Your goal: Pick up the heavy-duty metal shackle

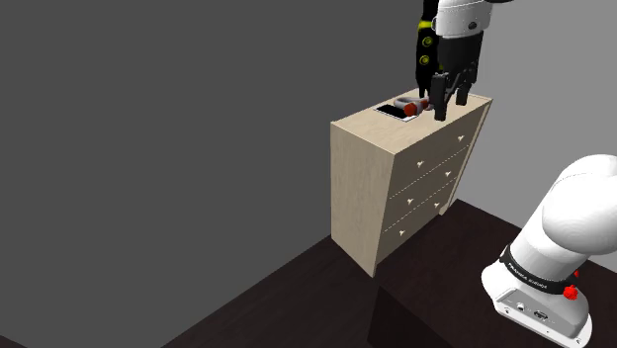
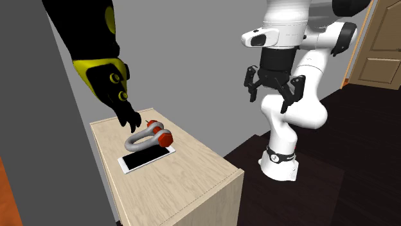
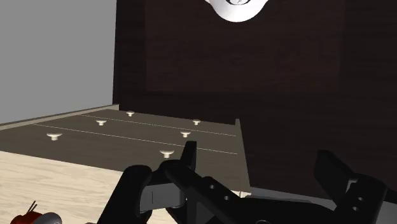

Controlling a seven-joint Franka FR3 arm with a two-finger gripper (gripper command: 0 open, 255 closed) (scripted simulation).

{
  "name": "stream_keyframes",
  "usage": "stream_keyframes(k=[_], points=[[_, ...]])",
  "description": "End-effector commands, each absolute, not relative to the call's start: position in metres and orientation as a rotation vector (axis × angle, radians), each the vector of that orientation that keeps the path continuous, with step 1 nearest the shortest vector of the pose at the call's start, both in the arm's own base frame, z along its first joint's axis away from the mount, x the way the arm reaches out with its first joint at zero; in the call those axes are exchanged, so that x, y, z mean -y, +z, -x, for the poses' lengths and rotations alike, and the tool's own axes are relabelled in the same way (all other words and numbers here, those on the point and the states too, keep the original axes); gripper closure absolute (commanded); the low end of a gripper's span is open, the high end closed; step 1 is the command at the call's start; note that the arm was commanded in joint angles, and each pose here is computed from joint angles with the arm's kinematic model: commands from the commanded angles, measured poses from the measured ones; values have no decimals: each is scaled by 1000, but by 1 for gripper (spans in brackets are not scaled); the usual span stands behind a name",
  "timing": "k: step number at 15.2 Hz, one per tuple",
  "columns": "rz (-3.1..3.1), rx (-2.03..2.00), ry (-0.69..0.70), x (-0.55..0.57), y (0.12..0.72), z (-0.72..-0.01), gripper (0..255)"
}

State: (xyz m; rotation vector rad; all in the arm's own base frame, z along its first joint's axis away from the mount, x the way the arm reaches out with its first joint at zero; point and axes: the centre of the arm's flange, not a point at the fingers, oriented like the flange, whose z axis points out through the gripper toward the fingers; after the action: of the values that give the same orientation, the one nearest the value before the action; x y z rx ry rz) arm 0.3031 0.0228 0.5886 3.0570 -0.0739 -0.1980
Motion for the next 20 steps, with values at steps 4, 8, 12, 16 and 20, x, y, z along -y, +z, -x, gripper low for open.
stream_keyframes(k=[4, 8, 12, 16, 20], points=[[-3067, 98, -202, 5, 581, -332, 0], [-3080, 130, -207, 44, 570, -369, 0], [-3092, 162, -213, 83, 558, -406, 0], [-3104, 194, -218, 122, 546, -442, 0], [-3116, 227, -223, 163, 533, -477, 0]])
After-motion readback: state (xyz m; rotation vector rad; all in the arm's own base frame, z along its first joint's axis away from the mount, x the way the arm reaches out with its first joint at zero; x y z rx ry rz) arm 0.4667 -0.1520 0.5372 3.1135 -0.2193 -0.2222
